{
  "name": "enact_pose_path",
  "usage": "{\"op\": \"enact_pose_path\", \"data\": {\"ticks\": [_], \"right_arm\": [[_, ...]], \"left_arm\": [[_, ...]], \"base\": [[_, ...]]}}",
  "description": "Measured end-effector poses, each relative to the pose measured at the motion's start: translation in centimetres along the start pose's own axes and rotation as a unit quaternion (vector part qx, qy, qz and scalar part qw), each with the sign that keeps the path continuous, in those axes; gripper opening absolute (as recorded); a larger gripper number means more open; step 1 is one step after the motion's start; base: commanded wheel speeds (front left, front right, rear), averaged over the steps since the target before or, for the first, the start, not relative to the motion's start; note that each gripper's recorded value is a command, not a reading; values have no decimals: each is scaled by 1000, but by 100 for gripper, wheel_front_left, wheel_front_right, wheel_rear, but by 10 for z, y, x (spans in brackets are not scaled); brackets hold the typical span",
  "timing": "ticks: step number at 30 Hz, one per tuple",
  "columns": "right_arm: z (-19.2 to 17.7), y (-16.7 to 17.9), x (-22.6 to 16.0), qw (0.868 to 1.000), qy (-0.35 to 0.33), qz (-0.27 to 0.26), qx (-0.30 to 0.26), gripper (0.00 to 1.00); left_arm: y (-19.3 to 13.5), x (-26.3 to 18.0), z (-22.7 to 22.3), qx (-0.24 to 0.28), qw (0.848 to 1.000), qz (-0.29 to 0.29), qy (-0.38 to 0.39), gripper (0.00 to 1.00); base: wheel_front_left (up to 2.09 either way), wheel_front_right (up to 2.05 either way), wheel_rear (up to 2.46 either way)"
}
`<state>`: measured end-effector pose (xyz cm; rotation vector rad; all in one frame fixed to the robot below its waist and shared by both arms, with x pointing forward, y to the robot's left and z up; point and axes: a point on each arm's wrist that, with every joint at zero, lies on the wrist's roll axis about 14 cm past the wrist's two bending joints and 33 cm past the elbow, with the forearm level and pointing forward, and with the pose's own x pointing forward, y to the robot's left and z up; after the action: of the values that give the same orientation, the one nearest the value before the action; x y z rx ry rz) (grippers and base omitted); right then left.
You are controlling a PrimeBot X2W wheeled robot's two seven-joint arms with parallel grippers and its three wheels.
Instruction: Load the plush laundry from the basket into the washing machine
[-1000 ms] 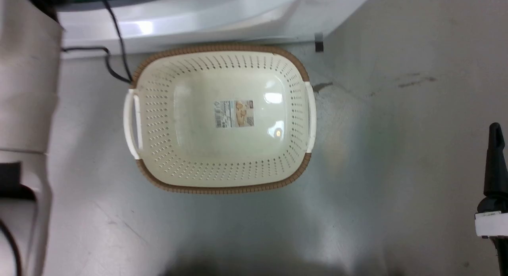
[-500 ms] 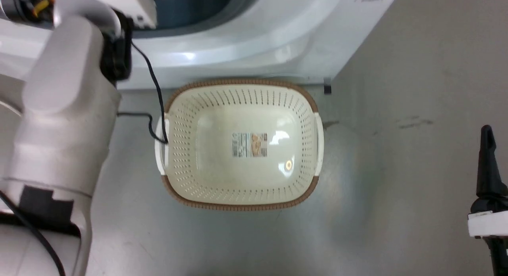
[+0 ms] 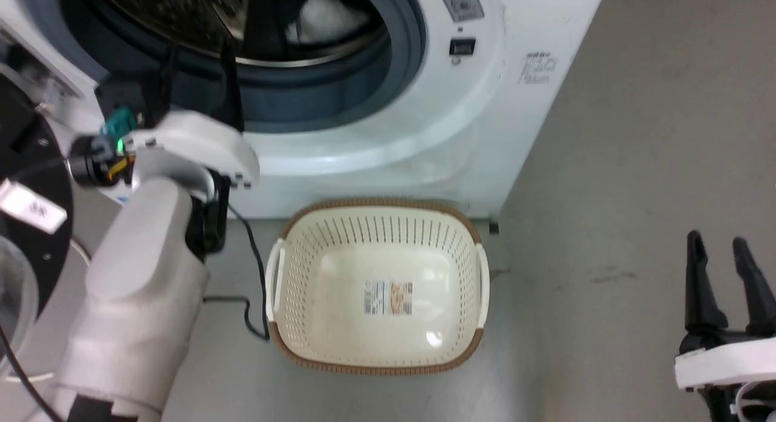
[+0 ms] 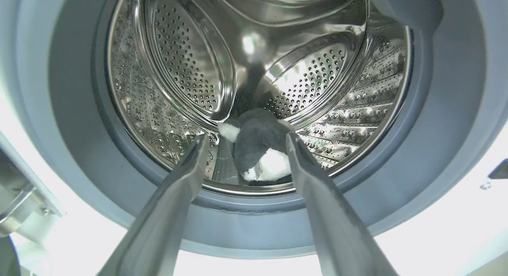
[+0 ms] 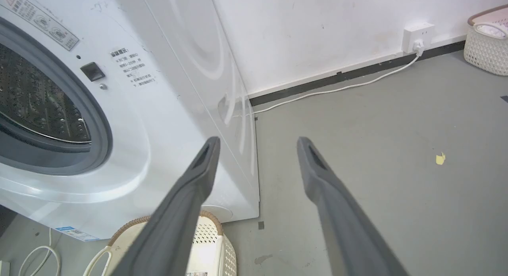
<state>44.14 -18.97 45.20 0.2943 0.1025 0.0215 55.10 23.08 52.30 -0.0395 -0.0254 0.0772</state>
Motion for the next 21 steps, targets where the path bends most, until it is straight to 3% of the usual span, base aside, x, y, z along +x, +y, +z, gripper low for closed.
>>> {"op": "enact_pose_path", "data": {"ticks": [11, 21], "right_arm": [[26, 21, -30, 999, -32, 20, 4, 100], [30, 33, -48, 998, -44, 35, 20, 100]], "left_arm": [[13, -70, 39, -35, 998, 22, -49, 100], [11, -116, 37, -49, 997, 22, -53, 100]], "base": [[0, 0, 0], [0, 0, 0]]}}
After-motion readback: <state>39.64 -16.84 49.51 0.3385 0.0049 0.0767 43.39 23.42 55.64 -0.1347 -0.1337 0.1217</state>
